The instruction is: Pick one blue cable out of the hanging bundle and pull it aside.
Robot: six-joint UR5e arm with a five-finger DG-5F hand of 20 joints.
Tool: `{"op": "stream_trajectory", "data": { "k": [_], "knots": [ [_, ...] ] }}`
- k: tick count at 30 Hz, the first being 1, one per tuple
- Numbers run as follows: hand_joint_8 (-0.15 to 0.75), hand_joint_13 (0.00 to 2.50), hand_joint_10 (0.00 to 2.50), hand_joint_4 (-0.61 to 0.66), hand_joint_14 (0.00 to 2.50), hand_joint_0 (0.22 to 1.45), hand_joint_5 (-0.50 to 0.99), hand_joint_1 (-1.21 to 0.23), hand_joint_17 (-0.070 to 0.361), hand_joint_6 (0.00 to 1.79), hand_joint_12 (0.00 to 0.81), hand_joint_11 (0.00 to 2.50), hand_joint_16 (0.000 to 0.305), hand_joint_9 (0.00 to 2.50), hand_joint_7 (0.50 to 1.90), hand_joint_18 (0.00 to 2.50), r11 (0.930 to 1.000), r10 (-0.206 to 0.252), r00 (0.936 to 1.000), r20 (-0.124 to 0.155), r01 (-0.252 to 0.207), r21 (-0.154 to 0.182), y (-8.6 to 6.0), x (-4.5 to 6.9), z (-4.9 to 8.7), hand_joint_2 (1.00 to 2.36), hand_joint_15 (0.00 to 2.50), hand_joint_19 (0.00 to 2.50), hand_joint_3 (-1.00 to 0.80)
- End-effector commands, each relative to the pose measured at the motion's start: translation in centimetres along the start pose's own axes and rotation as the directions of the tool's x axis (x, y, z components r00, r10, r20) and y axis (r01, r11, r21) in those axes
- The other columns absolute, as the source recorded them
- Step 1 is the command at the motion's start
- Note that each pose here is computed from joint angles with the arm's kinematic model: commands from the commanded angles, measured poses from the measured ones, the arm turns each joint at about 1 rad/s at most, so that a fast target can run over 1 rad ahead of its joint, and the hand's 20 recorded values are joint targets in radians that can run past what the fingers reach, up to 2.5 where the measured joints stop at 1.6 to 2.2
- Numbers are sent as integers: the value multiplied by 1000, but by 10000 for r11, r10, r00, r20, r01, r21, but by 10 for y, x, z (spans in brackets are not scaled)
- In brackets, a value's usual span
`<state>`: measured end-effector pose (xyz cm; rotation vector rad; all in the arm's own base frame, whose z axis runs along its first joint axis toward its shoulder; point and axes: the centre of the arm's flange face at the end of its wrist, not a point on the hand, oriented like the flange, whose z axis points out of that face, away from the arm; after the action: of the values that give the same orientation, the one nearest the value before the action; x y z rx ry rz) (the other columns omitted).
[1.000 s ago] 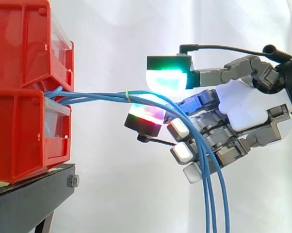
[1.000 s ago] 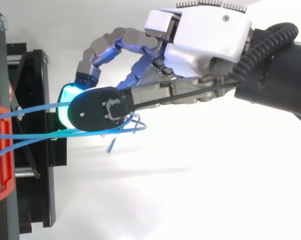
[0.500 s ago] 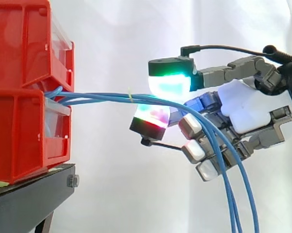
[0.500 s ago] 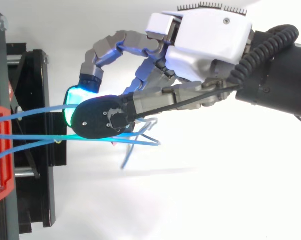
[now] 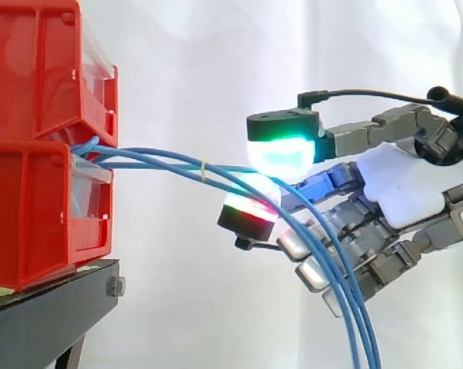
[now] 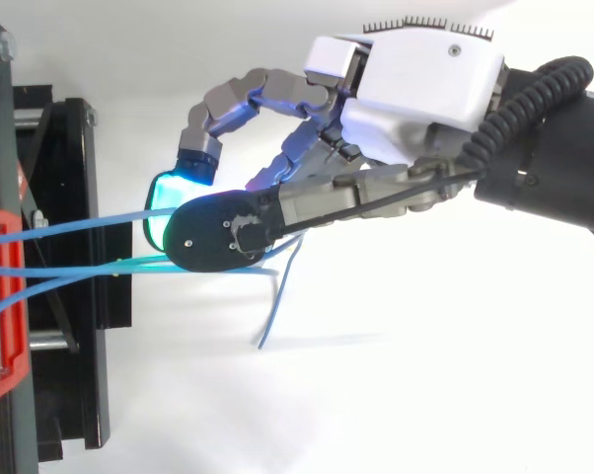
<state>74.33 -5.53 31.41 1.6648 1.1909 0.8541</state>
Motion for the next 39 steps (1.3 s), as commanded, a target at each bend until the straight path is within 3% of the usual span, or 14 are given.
{"op": "stream_trajectory", "data": {
  "k": [1, 5, 15, 18, 19, 22, 27, 29, 32, 36, 39],
  "knots": [
    [288, 904, 10, -252, 14, 575, -25, -803, 131, 890, 380, 342, 58, 957, 990, 737, 10000, 10, 10000, 14, -10, 81, -1, -1, -1, 1075, 431, 316, -66],
    [286, 895, 10, -263, 14, 571, -24, -802, 133, 888, 379, 345, 59, 929, 1000, 722, 9999, 37, 10000, 24, -37, 122, -1, -1, -1, 1082, 435, 317, -48],
    [280, 910, 9, -302, 15, 490, -9, -809, 144, 882, 385, 320, 64, 931, 1020, 720, 9987, -99, 9999, -37, 101, 495, -4, -2, -5, 1400, 457, 319, -87],
    [281, 913, 9, -293, 15, 485, -8, -806, 145, 881, 385, 324, 64, 932, 1022, 713, 9975, -166, 9998, -123, 174, 687, -6, -2, -7, 1423, 463, 320, -90],
    [281, 913, 9, -293, 16, 485, -8, -807, 145, 881, 386, 324, 64, 932, 1023, 713, 9956, -224, 9995, -219, 243, 910, -9, -2, -9, 1427, 467, 323, -93],
    [280, 913, 10, -291, 15, 488, -6, -802, 145, 879, 385, 324, 64, 931, 1025, 707, 9944, -209, 9993, -300, 239, 1031, -11, -1, -9, 1413, 471, 323, -83],
    [281, 919, 9, -284, 15, 484, -4, -801, 145, 877, 388, 310, 65, 936, 1026, 705, 9924, -236, 9992, -326, 273, 1196, -17, -4, -14, 1439, 477, 323, -91],
    [281, 919, 9, -283, 16, 481, -4, -798, 146, 877, 389, 315, 65, 938, 1027, 705, 9894, -333, 9991, -255, 366, 1408, -27, -10, -22, 1444, 477, 323, -87],
    [283, 920, 9, -283, 15, 480, -4, -798, 146, 876, 389, 310, 65, 940, 1029, 704, 9912, -239, 9993, -282, 273, 1297, -33, -14, -32, 1450, 477, 323, -90],
    [283, 877, 8, -289, 14, 480, -3, -800, 149, 876, 393, 285, 66, 917, 1022, 673, 9991, 219, 9988, -427, -204, 367, -54, -17, -35, 1453, 432, 246, -95],
    [285, 871, 8, -294, 13, 479, -2, -799, 149, 876, 397, 262, 66, 900, 1014, 653, 9992, 338, 9983, -477, -328, 222, -57, -16, -33, 1456, 415, 222, -96]
  ]
}}
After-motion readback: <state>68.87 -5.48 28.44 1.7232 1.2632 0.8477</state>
